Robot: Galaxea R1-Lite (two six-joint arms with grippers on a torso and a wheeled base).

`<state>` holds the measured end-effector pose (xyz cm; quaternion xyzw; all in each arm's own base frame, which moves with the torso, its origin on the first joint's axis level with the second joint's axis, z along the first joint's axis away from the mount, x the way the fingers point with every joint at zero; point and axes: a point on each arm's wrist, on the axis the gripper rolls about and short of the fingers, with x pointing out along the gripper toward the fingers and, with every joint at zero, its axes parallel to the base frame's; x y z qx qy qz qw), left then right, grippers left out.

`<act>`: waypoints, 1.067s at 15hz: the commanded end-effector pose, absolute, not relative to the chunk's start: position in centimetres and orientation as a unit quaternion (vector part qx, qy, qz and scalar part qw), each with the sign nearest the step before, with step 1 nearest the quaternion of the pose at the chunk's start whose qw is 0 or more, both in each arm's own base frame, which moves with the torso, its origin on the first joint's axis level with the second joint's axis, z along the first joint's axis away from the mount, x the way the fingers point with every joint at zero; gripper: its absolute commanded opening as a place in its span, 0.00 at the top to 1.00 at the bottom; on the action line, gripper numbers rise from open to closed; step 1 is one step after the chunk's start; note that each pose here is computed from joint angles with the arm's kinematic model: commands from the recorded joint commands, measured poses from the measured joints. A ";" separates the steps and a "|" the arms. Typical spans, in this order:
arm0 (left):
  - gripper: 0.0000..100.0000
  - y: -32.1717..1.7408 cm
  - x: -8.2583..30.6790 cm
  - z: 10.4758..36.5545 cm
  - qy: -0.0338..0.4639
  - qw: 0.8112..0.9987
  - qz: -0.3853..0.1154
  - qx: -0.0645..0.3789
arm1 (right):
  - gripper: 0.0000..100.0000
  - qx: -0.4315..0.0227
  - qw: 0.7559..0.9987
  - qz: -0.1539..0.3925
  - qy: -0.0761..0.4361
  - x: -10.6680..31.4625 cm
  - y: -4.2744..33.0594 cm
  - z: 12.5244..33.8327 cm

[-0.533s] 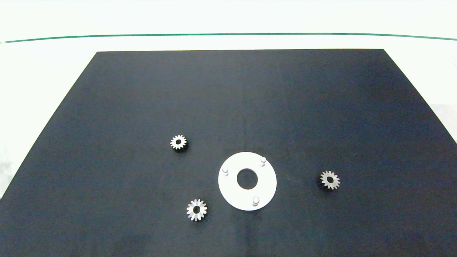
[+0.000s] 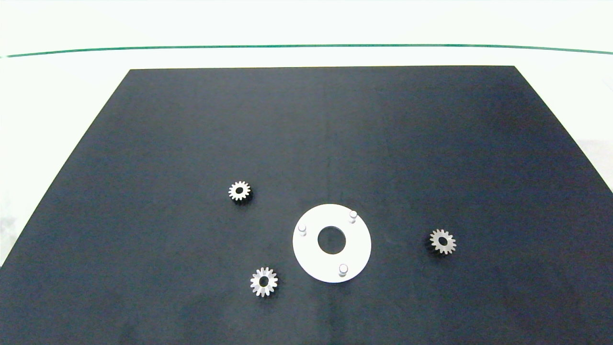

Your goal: Install three planetary gears onto the carrier pins

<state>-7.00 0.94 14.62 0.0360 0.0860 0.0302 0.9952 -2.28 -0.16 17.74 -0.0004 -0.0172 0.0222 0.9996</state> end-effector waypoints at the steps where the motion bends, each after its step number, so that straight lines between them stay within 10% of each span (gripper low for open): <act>1: 0.00 1.1 -7.5 15.7 0.074 0.996 0.026 0.036 | 0.00 -0.013 0.995 0.033 0.096 0.0 0.0 17.9; 16: 0.00 1.4 -7.1 14.9 0.146 0.987 0.000 0.060 | 0.00 -0.106 0.942 0.134 0.290 13.1 2.3 20.6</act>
